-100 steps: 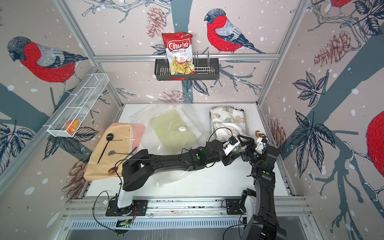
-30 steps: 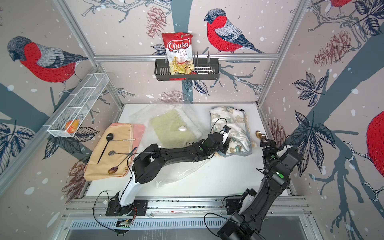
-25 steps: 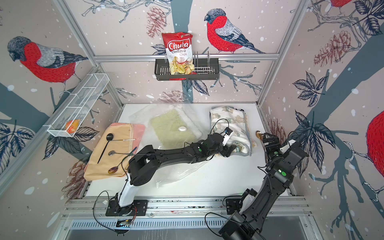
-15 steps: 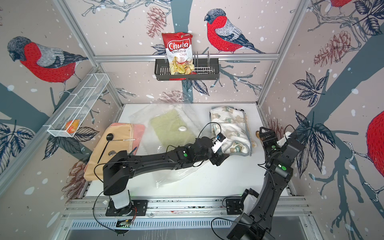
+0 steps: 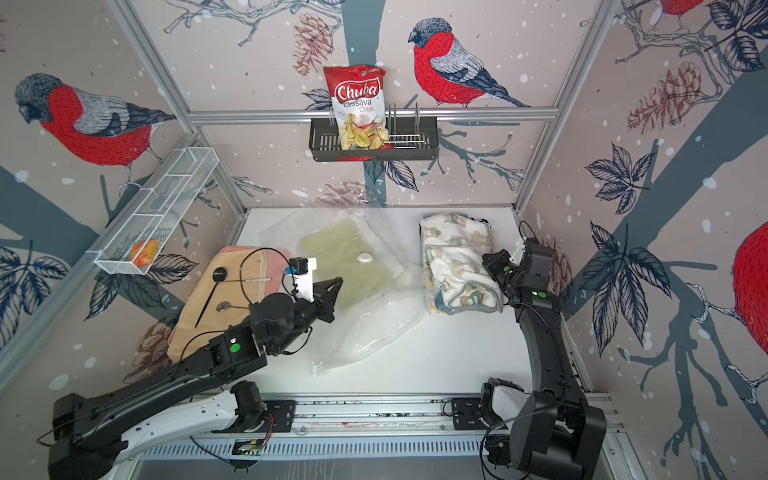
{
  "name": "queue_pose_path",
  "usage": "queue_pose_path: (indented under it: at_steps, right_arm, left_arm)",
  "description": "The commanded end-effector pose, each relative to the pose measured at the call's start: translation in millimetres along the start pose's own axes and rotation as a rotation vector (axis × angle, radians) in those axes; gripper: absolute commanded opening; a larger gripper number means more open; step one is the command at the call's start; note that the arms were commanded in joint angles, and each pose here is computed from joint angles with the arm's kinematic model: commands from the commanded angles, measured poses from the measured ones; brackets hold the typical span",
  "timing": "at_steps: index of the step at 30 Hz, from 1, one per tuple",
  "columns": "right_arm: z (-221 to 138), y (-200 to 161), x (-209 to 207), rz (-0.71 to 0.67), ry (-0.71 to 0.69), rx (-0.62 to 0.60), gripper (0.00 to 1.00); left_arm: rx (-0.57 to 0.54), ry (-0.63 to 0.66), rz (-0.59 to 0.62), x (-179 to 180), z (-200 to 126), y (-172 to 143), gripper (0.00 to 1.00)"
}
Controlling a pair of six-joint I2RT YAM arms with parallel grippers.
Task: Take the blanket out of the vacuum bag
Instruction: Place the blanket at the center of the board.
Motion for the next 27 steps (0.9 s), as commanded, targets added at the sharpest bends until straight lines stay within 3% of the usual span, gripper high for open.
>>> queue_pose_path:
  at_steps: [1, 5, 11, 16, 18, 20, 22, 24, 27]
  right_arm:
    - [5, -23, -5, -0.028, -0.007, 0.024, 0.00]
    - [-9, -45, -22, -0.024, -0.106, -0.010, 0.00]
    - [-12, -49, -50, -0.002, -0.231, -0.019, 0.13]
    - [-16, -32, -34, -0.050, -0.233, 0.022, 0.19]
    - [-27, -18, -16, -0.084, -0.222, -0.019, 0.22]
    - [-40, -9, 5, -0.128, -0.216, -0.065, 0.27]
    - [-46, -11, 29, -0.178, -0.195, -0.078, 0.31]
    - [-41, -24, 48, -0.241, -0.189, -0.046, 0.33]
    - [-20, -59, 70, -0.358, -0.178, 0.058, 0.17]
  left_arm:
    - [0.005, 0.052, -0.010, 15, -9, 0, 0.00]
    - [0.031, 0.026, 0.004, 13, -9, -6, 0.00]
    - [0.057, 0.016, 0.019, 12, -2, -14, 0.00]
    - [0.062, 0.008, 0.016, 11, -3, -14, 0.00]
    - [0.063, 0.009, 0.011, 13, -5, -16, 0.15]
    - [0.064, 0.012, 0.003, 16, -8, -17, 0.21]
    - [0.066, 0.018, -0.002, 20, -11, -19, 0.33]
    - [0.063, 0.020, -0.007, 22, -14, -20, 0.38]
    - [0.059, 0.034, -0.013, 28, -17, -23, 0.41]
Point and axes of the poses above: each gripper's point midway between its finger pads, its own z axis out along the fingers, its own x axis along the line the jaws close on, y = z × x, the point moved 3 cm from there along -z, back along the fingers, and after that the axes turned 9 degrees about -z, right-handed, at the moved point
